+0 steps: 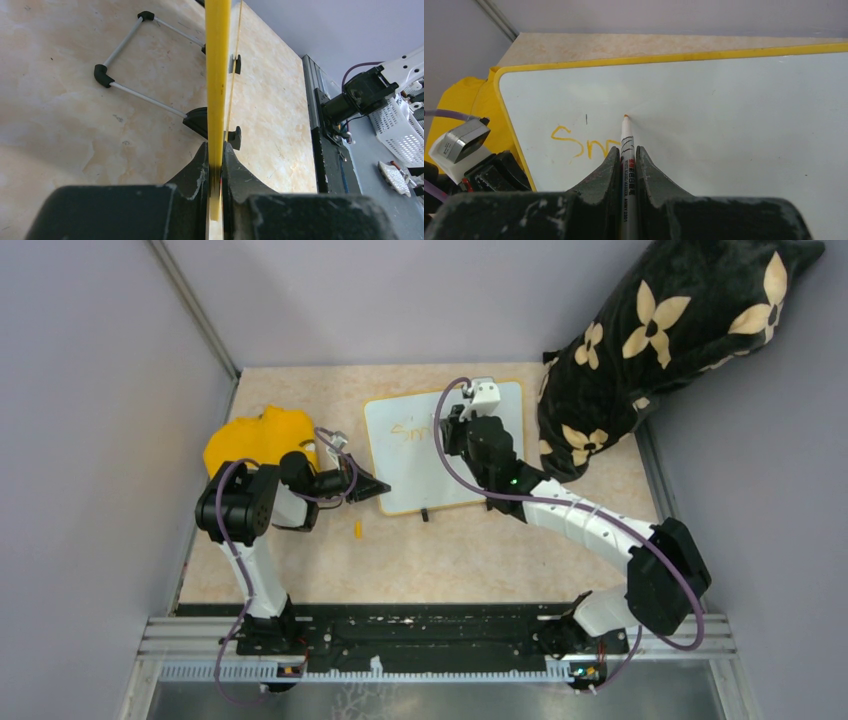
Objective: Write a sentence on the whiteboard
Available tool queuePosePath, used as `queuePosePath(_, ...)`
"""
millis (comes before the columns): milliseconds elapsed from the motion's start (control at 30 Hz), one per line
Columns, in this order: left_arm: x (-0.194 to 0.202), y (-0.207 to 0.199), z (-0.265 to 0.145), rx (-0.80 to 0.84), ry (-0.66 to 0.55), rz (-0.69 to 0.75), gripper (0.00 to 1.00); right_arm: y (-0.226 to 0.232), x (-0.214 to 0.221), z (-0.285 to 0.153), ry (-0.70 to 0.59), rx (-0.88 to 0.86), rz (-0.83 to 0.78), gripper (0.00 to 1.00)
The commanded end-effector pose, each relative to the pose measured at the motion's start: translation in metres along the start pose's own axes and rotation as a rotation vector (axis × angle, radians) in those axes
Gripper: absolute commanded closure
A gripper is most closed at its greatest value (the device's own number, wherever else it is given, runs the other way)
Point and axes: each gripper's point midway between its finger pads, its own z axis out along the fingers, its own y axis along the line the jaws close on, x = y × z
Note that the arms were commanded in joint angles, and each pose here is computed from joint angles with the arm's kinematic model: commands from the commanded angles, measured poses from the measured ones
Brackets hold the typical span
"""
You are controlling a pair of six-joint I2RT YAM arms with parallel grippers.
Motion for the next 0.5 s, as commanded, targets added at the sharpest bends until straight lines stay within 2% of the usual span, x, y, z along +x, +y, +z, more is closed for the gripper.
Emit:
queuePosePath(0, 0.009, 0.01, 0.0, -0.032, 0.008, -0.01, 1.0, 0.001, -0.026, 0.007, -0.062, 0.0, 0.041, 1.0)
queuePosePath(167, 0.009, 0.01, -0.001, -0.032, 0.009, -0.011, 1.0, 0.0, -0.022, 0.005, -0.054, -0.001, 0.042, 1.0)
queuePosePath(467, 0.009, 0.01, 0.0, -0.032, 0.008, -0.011, 1.0, 0.002, -0.043, -0.017, -0.096, -0.042, 0.076, 1.0)
